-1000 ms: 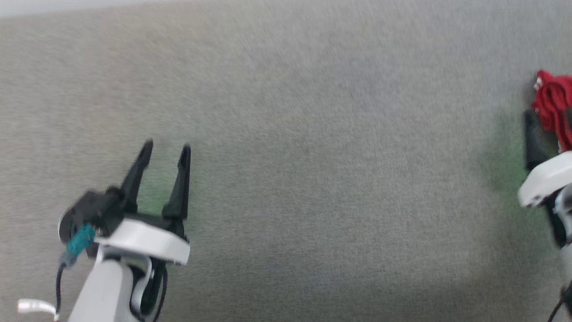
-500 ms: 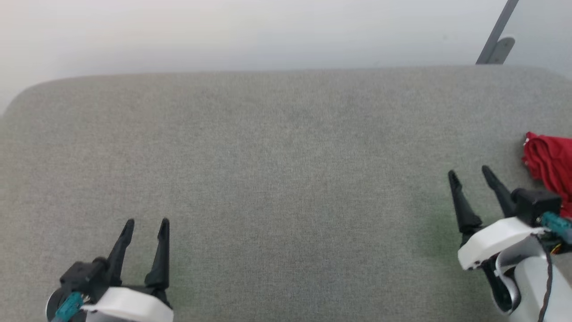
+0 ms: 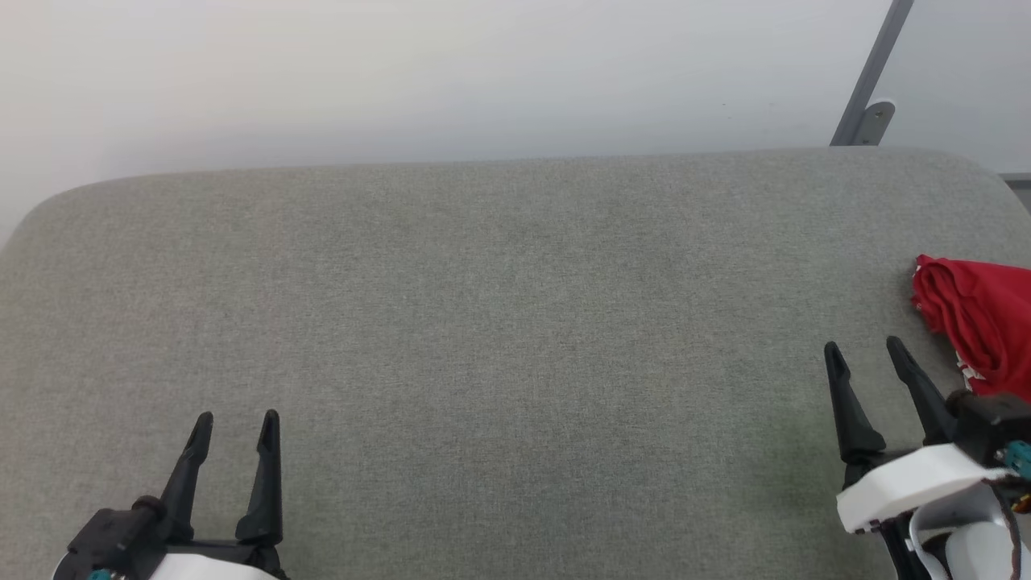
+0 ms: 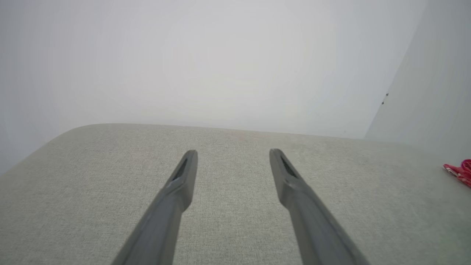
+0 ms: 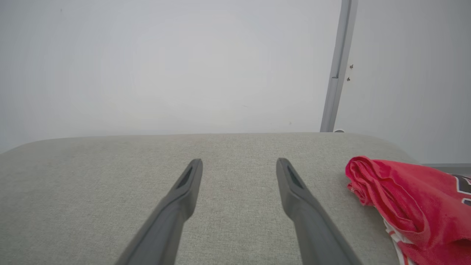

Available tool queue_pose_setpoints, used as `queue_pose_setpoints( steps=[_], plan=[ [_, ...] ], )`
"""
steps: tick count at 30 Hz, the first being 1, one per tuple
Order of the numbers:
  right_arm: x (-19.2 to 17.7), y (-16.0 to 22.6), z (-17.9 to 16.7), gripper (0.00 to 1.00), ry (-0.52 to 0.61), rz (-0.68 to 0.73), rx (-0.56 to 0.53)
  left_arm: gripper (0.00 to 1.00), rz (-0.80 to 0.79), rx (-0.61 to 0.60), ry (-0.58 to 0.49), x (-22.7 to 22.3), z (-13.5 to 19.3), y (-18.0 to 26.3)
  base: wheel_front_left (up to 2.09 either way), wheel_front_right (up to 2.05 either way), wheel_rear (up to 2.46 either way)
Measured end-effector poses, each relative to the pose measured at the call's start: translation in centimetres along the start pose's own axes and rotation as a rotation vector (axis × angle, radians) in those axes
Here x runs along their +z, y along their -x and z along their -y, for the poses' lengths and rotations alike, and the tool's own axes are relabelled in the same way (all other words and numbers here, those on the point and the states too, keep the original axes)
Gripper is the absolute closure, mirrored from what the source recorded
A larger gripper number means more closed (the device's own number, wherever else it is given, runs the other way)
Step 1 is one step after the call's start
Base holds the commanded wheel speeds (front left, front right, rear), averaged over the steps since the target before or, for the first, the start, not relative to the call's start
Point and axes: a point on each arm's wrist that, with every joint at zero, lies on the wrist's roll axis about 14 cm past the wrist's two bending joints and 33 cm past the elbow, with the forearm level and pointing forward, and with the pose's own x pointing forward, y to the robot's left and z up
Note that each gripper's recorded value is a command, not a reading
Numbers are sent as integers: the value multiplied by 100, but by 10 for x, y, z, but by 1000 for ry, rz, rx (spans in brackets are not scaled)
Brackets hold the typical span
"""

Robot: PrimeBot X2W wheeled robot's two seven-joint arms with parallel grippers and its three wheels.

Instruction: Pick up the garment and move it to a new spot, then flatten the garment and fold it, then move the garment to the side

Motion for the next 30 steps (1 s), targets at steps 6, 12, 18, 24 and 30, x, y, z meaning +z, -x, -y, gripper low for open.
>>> queue_pose_setpoints(
  steps=[6,12,18,24,30],
  plan=[
    [-2,8,0,0,-16,-12,-19,0,-2,3,-3,0,-2,-1,0,0,0],
    [0,8,1,0,-19,-14,-29,0,-11,4,-4,-3,-3,-3,0,0,0],
    [1,7,-3,0,-29,-9,-29,0,-9,8,6,-3,-4,-4,0,0,0],
    [-20,16,-2,100,-67,-73,-47,100,-57,23,50,-19,-1,1,0,0,0],
    [-23,17,0,100,-159,-82,-69,100,-72,51,139,-23,-4,2,0,0,0]
  ],
)
